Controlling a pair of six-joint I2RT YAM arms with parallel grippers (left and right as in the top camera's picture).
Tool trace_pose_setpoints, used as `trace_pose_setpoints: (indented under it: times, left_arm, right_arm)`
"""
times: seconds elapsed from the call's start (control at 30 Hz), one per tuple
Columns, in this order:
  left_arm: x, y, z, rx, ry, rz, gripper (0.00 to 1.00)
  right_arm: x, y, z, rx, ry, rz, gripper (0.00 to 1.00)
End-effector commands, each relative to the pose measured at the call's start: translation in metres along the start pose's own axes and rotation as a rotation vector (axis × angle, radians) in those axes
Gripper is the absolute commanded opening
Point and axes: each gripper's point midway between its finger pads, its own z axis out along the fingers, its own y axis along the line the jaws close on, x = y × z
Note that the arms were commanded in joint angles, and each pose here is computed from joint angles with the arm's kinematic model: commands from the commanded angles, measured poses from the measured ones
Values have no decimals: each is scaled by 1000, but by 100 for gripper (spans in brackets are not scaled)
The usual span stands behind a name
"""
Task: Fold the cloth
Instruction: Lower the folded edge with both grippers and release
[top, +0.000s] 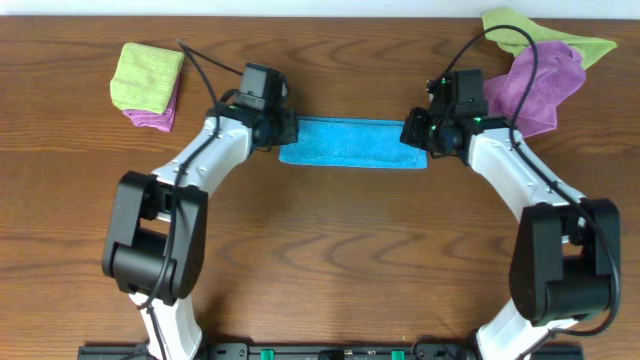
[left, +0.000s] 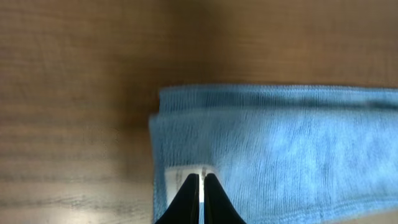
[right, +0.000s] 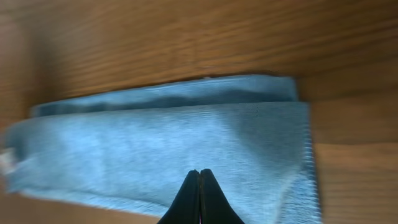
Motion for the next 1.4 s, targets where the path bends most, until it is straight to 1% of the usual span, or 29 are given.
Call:
trace_pose_setpoints:
  times: [0.0, 0.13, 0.27, 0.33, 0.5, 0.63, 0.77, 0.83, 1.03, 1.2, 1.37]
  left_arm:
    - [-18, 5, -2, -94, -87, 40, 6]
    - [-15, 2, 11, -89, -84, 48, 6]
    - [2, 10, 31, -103, -27, 41, 6]
    - [12, 9, 40, -79, 10, 38, 6]
    - [29, 13, 51, -80, 74, 32, 6]
    - [45, 22, 48, -119, 139, 24, 6]
    - [62, 55, 38, -289, 192, -71, 6]
    - [67, 66, 34, -332, 213, -78, 6]
    - [66, 78, 29, -348, 220, -104, 6]
    - [59, 94, 19, -362, 210, -141, 6]
    - [62, 104, 8, -378, 238, -153, 6]
  right_arm:
    - [-4, -21, 6, 161, -44, -14, 2]
    - [-2, -28, 11, 190, -37, -12, 2]
    - [5, -40, 23, 231, -13, -8, 1]
    - [11, -45, 32, 243, 12, -5, 2]
    - [24, -53, 46, 257, 57, 4, 2]
    - [32, -45, 52, 207, 94, 8, 1]
    - [43, -24, 55, 140, 132, -13, 2]
    - [49, -14, 57, 128, 142, -36, 1]
    - [68, 10, 61, 114, 171, -83, 2]
    - [82, -1, 57, 185, 214, -68, 2]
    - [86, -11, 54, 231, 228, -69, 1]
